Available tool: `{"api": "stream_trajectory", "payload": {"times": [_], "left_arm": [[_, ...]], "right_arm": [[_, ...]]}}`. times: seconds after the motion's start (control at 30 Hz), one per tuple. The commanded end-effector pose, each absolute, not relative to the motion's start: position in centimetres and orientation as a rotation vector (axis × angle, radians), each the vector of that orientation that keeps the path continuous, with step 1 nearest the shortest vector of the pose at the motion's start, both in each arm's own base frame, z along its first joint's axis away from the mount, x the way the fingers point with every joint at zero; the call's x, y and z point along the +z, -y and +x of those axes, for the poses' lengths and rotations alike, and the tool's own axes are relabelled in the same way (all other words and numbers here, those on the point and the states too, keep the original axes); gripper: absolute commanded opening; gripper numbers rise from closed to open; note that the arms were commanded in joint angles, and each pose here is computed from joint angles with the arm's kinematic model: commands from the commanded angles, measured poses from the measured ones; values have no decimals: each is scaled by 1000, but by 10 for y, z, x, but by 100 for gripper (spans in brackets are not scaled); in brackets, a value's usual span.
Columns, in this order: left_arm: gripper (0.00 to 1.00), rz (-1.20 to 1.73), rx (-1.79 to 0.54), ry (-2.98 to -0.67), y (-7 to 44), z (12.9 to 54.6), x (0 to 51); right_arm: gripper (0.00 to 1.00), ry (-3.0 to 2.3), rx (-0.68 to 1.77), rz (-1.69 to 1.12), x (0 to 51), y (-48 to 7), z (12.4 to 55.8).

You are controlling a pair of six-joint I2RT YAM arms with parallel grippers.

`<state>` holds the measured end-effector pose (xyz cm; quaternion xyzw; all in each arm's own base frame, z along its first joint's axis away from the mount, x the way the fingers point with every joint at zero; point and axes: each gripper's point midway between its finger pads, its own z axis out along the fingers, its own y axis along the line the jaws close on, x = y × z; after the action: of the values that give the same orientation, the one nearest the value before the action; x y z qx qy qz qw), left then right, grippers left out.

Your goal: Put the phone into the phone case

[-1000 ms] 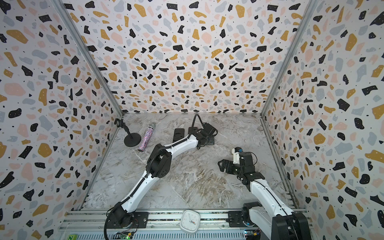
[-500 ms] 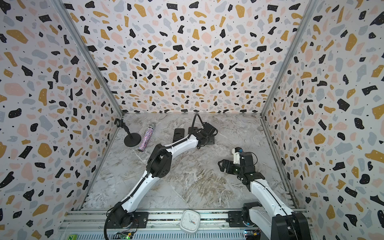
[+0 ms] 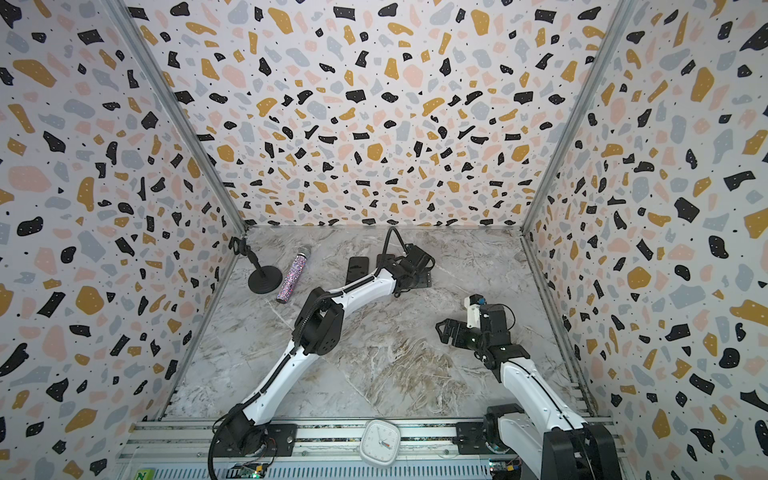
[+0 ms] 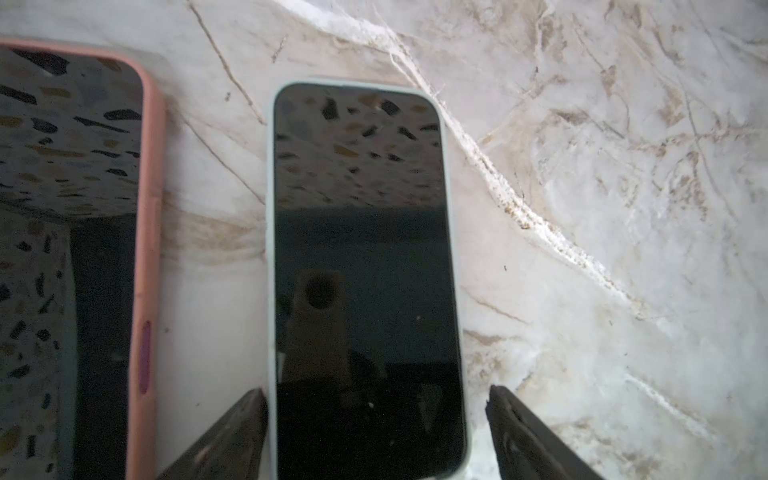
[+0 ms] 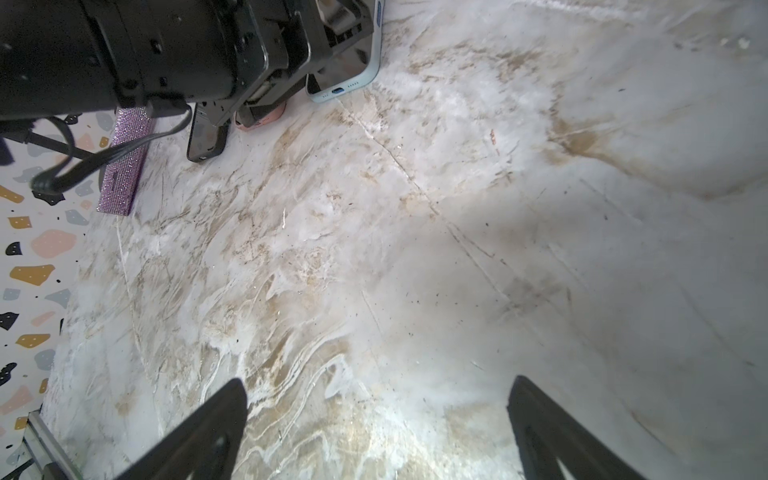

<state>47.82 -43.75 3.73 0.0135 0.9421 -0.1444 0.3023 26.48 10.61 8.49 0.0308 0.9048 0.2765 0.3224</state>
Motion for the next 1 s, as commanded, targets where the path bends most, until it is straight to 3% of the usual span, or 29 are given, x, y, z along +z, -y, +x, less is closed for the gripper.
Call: {"api": "stream_trajectory", "payload": {"times": [0.0,0.17,0.3,0.57,0.77,0.97], "left_arm": [[90,23,-441,-2476,444,484,43],[91,35,-507,-2448,450,481,72],[91,72,-530,-2383,449,469,131],[92,128,-557,-2246,413,400,219],[97,109,-531,-2112,346,350,259],[100,-22,-389,-1913,247,316,276]], "right_arm": [[99,-2368,729,76,86,-105,265],[99,-2366,726,75,87,-105,266],[99,-2357,710,78,95,-103,271],[99,-2259,560,105,109,-85,297],[99,-2102,390,243,135,-55,319],[99,-1846,67,360,164,-1,332]]}}
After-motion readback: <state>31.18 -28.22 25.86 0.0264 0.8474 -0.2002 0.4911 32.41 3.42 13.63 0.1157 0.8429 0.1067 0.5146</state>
